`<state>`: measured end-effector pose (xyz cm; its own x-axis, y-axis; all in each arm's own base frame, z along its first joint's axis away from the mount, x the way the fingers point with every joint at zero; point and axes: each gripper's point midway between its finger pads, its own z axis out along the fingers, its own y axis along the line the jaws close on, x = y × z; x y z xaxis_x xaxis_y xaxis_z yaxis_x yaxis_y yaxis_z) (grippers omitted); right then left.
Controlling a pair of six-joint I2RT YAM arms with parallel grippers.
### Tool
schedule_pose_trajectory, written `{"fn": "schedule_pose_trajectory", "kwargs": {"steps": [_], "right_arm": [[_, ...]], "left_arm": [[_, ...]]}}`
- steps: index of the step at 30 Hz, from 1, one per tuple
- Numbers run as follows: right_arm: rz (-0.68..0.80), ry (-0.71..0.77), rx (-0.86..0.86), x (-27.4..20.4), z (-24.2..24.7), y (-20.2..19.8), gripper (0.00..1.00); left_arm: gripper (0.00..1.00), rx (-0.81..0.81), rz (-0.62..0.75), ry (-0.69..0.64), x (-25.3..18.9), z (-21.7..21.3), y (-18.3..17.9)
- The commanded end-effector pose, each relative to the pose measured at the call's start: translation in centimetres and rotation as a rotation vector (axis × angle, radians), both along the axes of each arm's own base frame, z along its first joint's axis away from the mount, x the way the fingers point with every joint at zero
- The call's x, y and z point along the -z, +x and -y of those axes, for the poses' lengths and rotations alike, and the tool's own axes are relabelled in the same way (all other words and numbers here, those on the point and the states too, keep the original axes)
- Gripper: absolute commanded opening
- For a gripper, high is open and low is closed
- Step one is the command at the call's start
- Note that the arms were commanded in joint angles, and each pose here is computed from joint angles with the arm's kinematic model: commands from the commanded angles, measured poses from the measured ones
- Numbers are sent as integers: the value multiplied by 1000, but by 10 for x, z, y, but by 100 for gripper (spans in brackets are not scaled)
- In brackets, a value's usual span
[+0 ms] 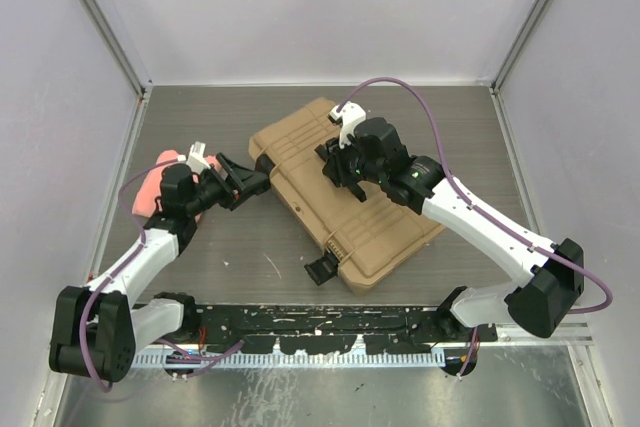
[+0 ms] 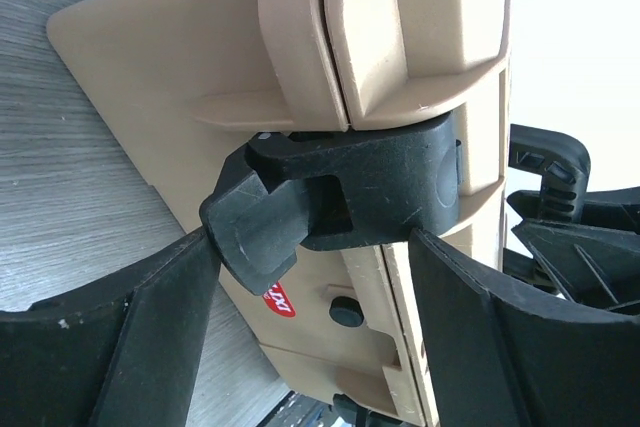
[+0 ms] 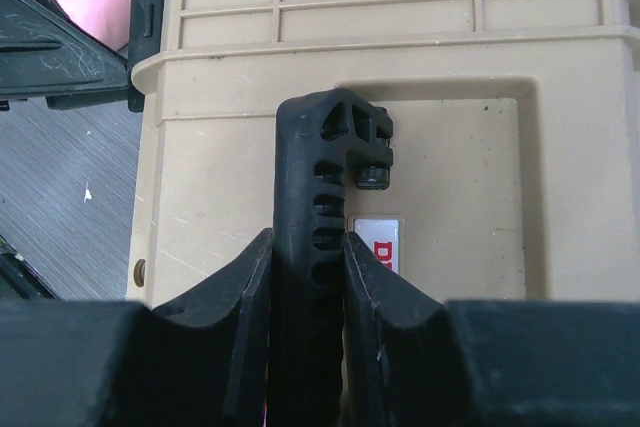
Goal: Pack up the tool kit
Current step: Close the toolbox at the center of the board.
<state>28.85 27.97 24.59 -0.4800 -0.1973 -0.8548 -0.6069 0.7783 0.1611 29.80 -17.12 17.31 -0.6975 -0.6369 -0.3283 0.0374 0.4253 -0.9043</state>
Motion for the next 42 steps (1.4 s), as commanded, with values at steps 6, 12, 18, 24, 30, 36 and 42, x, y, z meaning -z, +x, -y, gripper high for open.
{"fn": "schedule_pose_trajectory", "kwargs": {"steps": [6,12,18,24,30,36,42], "right_arm": [[-1,142,-154,-23,-38,-24,14],[4,130,-128,-22,-34,-20,14],[4,128,-121,-22,-34,-19,14],[6,125,-116,-21,-33,-18,14],[6,124,-113,-21,-32,-18,14],[8,120,-116,-21,-32,-18,14],[2,122,-123,-20,-33,-19,14]], "left_arm": [[80,-37,-17,90,25,-5,1],[87,-67,-15,145,27,-14,-5],[87,-96,-14,184,28,-23,-10],[87,-126,30,180,20,-27,-12],[87,-194,38,189,17,-37,-12],[82,-264,-13,208,28,-49,-13],[78,-258,-46,189,35,-46,-6]]}}
